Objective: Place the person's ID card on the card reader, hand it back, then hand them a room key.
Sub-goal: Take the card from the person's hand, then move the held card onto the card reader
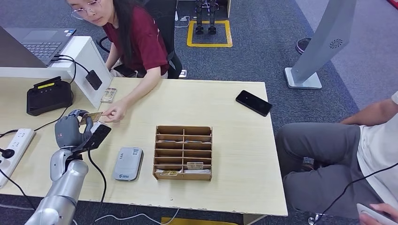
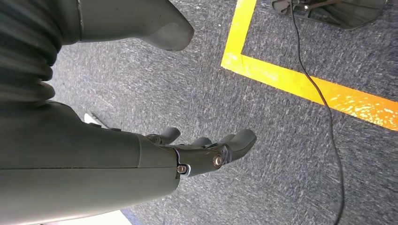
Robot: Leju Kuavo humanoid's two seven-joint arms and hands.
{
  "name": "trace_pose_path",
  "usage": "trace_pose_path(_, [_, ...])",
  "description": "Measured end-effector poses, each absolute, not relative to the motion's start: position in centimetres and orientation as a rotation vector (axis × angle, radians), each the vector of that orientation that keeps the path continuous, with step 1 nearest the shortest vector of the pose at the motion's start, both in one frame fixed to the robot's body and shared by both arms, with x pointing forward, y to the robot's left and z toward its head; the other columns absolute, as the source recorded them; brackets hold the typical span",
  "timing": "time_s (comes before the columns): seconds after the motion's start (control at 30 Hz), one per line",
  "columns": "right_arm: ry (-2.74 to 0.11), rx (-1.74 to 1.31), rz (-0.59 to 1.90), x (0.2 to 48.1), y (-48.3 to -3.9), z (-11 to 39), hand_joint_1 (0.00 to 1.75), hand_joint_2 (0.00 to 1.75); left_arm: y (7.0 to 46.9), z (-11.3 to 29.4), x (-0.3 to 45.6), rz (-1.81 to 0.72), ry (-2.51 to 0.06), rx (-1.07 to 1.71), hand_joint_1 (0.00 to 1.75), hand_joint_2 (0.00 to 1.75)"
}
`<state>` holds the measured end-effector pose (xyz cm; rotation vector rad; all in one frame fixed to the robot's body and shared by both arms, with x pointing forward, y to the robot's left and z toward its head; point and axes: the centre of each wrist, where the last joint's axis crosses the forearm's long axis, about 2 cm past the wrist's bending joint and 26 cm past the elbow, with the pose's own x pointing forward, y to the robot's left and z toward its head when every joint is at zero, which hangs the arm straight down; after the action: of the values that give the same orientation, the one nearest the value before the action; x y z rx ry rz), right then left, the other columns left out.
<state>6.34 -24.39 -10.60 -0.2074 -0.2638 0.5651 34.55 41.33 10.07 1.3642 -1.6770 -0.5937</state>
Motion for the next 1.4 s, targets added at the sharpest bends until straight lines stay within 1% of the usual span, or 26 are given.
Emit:
trace_pose_path(0.1, [-0.263, -0.21, 0.574, 6.3, -24.3, -10.6, 0.0, 1.75, 41.5, 9.7, 34.2, -0.558, -1.708, 1.323, 1.75, 1.75])
trace_pose_path(0.27, [-0.26, -0.208, 0.578, 6.3, -24.1, -10.6, 0.0, 1.75, 41.6, 9.0, 33.0, -0.437, -1.811, 1.141, 1.75, 1.75])
trace_pose_path(0.43, [-0.26, -0.203, 0.562, 6.3, -24.1, -10.6, 0.0, 1.75, 40.5, 9.6, 33.4, -0.336, -1.836, 0.992, 1.75, 1.75])
trace_pose_path(0.57, [-0.252, -0.202, 0.544, 6.2, -24.1, -10.6, 0.0, 1.75, 39.2, 9.9, 34.0, -0.181, -1.835, 0.719, 1.75, 1.75])
trace_pose_path(0.63, [-0.249, -0.203, 0.539, 6.2, -24.2, -10.6, 0.0, 1.75, 38.9, 10.2, 34.2, -0.144, -1.849, 0.65, 1.75, 1.75])
trace_pose_path(0.8, [-0.245, -0.203, 0.527, 6.2, -24.2, -10.6, 0.0, 1.75, 38.5, 10.7, 34.2, -0.118, -1.868, 0.605, 1.75, 1.75])
trace_pose_path(0.9, [-0.247, -0.203, 0.522, 6.2, -24.2, -10.6, 0.0, 1.75, 38.3, 10.4, 33.7, -0.079, -1.861, 0.487, 1.75, 1.75])
trace_pose_path(1.1, [-0.245, -0.205, 0.499, 6.0, -24.4, -10.6, 0.0, 1.75, 37.6, 9.0, 31.2, -0.039, -1.793, 0.267, 1.75, 1.75])
trace_pose_path(1.4, [-0.251, -0.215, 0.475, 5.8, -24.5, -10.7, 0.0, 1.75, 37.2, 7.8, 27.9, -0.102, -1.739, 0.147, 1.75, 1.75])
